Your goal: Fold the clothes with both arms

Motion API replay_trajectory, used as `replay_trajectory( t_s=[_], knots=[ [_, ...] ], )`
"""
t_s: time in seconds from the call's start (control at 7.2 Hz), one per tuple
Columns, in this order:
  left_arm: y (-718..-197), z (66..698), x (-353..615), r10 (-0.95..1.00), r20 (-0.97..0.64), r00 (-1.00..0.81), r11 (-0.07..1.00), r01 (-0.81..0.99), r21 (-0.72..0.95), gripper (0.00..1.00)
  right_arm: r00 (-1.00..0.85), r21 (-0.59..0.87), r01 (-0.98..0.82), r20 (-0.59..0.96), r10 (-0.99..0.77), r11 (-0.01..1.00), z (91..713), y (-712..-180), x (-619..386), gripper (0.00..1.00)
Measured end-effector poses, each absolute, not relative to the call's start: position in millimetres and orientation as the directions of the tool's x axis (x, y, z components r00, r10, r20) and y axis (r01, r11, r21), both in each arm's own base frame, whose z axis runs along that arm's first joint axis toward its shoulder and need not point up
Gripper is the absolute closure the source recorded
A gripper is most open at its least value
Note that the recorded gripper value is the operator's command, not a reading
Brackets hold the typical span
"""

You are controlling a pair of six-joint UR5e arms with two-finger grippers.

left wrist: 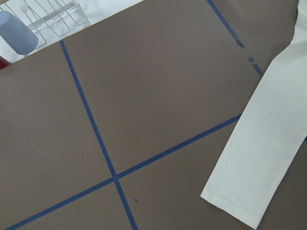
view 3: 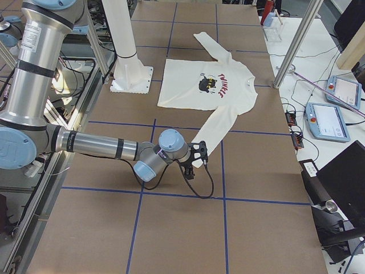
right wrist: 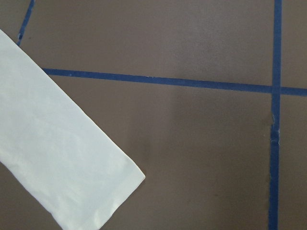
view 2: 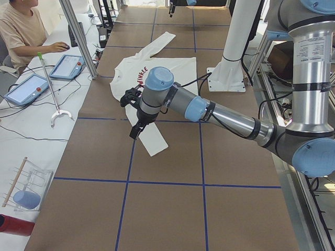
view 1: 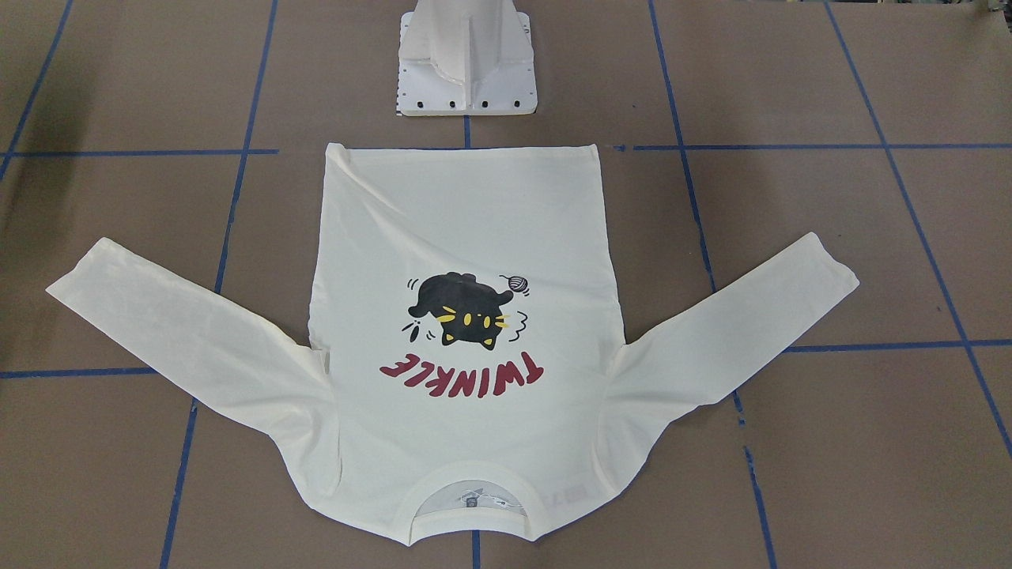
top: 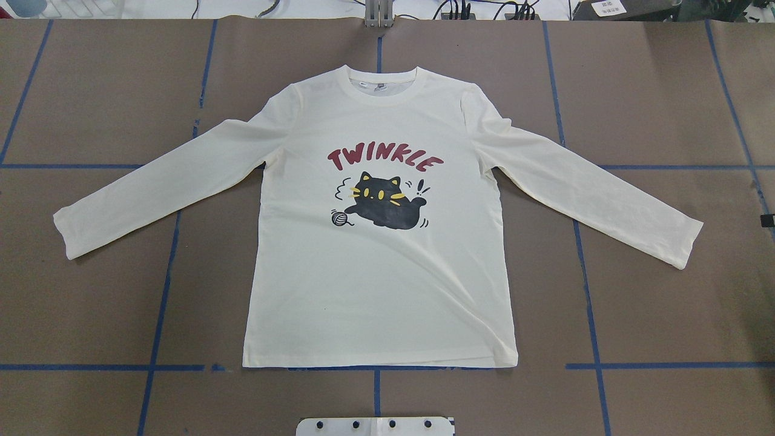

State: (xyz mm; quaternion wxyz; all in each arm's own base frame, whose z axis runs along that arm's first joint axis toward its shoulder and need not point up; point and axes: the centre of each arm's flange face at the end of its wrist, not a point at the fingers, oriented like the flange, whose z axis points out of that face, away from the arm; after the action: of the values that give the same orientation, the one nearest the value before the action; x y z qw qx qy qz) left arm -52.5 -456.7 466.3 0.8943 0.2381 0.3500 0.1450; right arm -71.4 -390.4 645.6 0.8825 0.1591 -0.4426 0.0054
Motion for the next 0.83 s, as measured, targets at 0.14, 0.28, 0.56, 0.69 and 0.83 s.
replay_trajectory(
  t_s=[0.14,0.28,0.56,0.69,0.83],
  knots=[
    [-457,466,-52,0.428,-0.555,0.713,0.843,-0.093,0.530,0.00,0.605,0.276,-0.173,0.787,-0.119,0.945,653,-398,-97,0.15],
    [-457,465,-52,0.430,-0.554,0.713,0.841,-0.093,0.534,0.00,0.597,0.270,-0.192,0.795,-0.106,0.944,654,-409,-122,0.17],
    [-457,465,-53,0.431,-0.553,0.713,0.839,-0.092,0.536,0.00,0.610,0.282,-0.203,0.785,-0.104,0.938,658,-426,-169,0.21],
    [-457,465,-53,0.430,-0.553,0.713,0.840,-0.091,0.536,0.00,0.618,0.285,-0.197,0.779,-0.107,0.938,662,-431,-183,0.22],
    [-457,465,-53,0.430,-0.553,0.713,0.839,-0.091,0.536,0.00,0.621,0.286,-0.191,0.776,-0.110,0.939,665,-432,-191,0.23]
  ],
)
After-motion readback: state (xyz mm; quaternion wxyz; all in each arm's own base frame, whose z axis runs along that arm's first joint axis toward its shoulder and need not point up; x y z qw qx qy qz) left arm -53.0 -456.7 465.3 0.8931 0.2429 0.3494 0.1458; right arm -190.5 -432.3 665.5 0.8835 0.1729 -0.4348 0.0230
